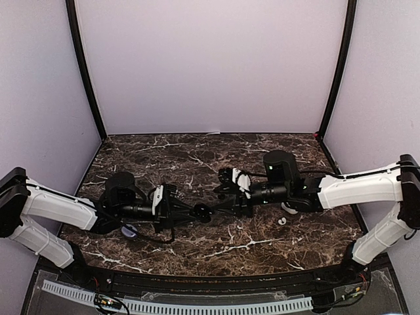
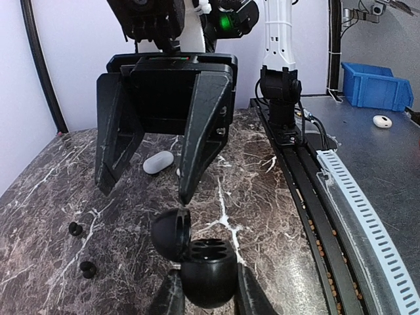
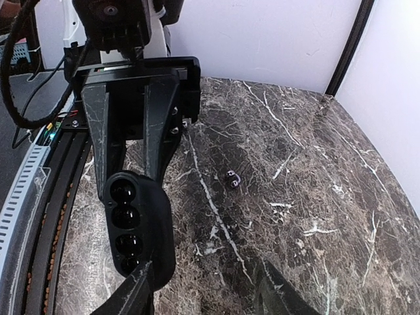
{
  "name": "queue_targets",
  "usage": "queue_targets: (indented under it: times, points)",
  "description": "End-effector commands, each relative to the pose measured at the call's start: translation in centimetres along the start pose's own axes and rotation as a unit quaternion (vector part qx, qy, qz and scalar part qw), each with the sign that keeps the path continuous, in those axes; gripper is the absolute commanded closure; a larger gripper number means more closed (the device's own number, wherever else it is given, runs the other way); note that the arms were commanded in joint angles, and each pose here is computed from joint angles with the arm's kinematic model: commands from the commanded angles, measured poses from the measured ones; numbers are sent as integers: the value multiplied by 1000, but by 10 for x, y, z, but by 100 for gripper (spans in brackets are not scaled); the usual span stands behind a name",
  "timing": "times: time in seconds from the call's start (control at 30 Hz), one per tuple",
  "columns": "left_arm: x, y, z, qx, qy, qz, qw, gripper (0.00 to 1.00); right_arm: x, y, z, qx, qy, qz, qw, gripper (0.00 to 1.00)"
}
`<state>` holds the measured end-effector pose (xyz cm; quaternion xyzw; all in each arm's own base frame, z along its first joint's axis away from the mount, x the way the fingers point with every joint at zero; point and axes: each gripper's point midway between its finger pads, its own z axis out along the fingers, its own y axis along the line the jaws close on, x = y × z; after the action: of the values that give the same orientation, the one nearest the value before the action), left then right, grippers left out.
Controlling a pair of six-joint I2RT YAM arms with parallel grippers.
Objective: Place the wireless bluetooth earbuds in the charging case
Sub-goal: Open the charging case, then pick up the right earbud from the center of the board.
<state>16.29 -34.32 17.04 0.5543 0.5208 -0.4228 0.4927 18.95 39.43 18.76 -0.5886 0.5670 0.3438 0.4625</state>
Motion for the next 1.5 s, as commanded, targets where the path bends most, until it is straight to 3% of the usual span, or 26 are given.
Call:
queue_targets:
  times: [0.0,0.23,0.5,0.6,0.67,0.8,1.03,1.17,1.37,1.47]
  points:
    - [-12,1,-9,-22,-31,0,999,93,-12,-3,-13,6,-28,-4,1000,48]
    - [-13,10,-28,-54,-62,-32,996,92,-7,-12,-28,31,-35,43,998,41]
    - [-14,12,-54,-60,-94,-74,991,92,15,-55,-35,133,32,165,977,26]
    - [-13,12,-59,-67,-92,-73,991,92,25,-72,-45,183,28,196,963,42]
    - [-12,11,-60,-67,-85,-73,991,92,28,-78,-51,208,23,197,958,43]
    - [-12,9,-61,-63,-67,-66,994,93,28,-85,-62,240,27,182,953,31]
    - [-17,4,-68,-70,-71,-32,995,93,34,-85,-71,256,38,164,952,20]
    - [-15,-2,-69,-63,-75,-21,995,93,38,-88,-77,274,29,174,945,1]
    - [-5,-8,-70,-60,-70,-7,996,93,40,-104,-125,341,-81,228,908,1]
    - [2,-8,-70,-65,-63,-8,996,93,54,-116,-120,347,-36,254,902,5]
